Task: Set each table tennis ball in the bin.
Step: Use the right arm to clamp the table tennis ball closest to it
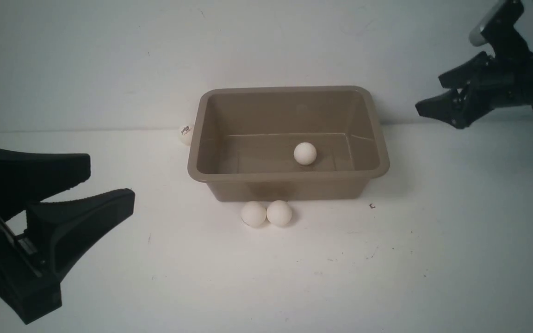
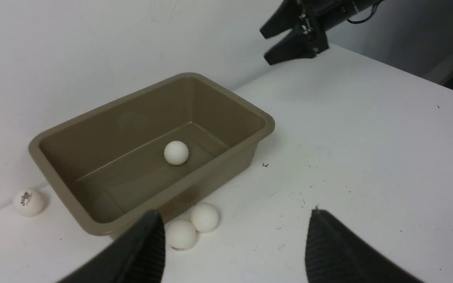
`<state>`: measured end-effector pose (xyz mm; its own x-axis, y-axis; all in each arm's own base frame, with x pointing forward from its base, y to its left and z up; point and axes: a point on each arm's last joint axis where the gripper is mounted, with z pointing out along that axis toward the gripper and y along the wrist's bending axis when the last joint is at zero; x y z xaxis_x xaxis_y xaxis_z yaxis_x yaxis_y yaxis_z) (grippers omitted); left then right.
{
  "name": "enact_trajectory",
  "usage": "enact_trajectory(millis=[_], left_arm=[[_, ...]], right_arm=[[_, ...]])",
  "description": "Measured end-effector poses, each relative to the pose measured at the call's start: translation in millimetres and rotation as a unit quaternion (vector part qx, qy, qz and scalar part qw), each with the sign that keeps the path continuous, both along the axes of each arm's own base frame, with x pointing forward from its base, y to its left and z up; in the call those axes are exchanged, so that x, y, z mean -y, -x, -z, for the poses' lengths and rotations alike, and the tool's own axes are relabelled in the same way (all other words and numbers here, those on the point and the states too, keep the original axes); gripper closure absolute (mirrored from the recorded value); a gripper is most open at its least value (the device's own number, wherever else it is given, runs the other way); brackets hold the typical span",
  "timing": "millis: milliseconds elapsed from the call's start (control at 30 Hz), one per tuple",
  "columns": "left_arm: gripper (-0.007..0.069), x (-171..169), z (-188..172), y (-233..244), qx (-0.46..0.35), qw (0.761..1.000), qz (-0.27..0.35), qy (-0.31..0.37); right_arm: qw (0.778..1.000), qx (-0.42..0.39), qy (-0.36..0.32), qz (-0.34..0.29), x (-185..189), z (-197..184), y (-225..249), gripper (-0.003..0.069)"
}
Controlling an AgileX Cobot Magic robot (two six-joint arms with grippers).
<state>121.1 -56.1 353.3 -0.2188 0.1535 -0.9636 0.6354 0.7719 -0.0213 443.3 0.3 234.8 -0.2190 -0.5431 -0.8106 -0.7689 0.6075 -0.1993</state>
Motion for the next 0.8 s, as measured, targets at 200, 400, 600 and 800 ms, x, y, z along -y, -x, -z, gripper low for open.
enact_trajectory(millis=[200, 400, 600, 800], left_arm=[[0.0189, 0, 0, 0, 0.000, 1.000, -0.001, 0.001], [0.0189, 0, 0, 0, 0.001, 1.000, -0.002, 0.001], [0.0189, 0, 0, 0, 0.001, 1.000, -0.002, 0.003], [0.0189, 1, -2, 0, 0.001, 1.000, -0.001, 0.015]], right_arm=[[0.999, -0.027, -0.001, -0.029, -4, 26, -3, 0.0092], [0.998, -0.048, -0.003, -0.040, -15, 81, -16, 0.0092], [0.998, -0.039, 0.017, -0.042, -20, 104, -24, 0.0092], [0.998, -0.029, 0.014, -0.060, -37, 108, -31, 0.0093]])
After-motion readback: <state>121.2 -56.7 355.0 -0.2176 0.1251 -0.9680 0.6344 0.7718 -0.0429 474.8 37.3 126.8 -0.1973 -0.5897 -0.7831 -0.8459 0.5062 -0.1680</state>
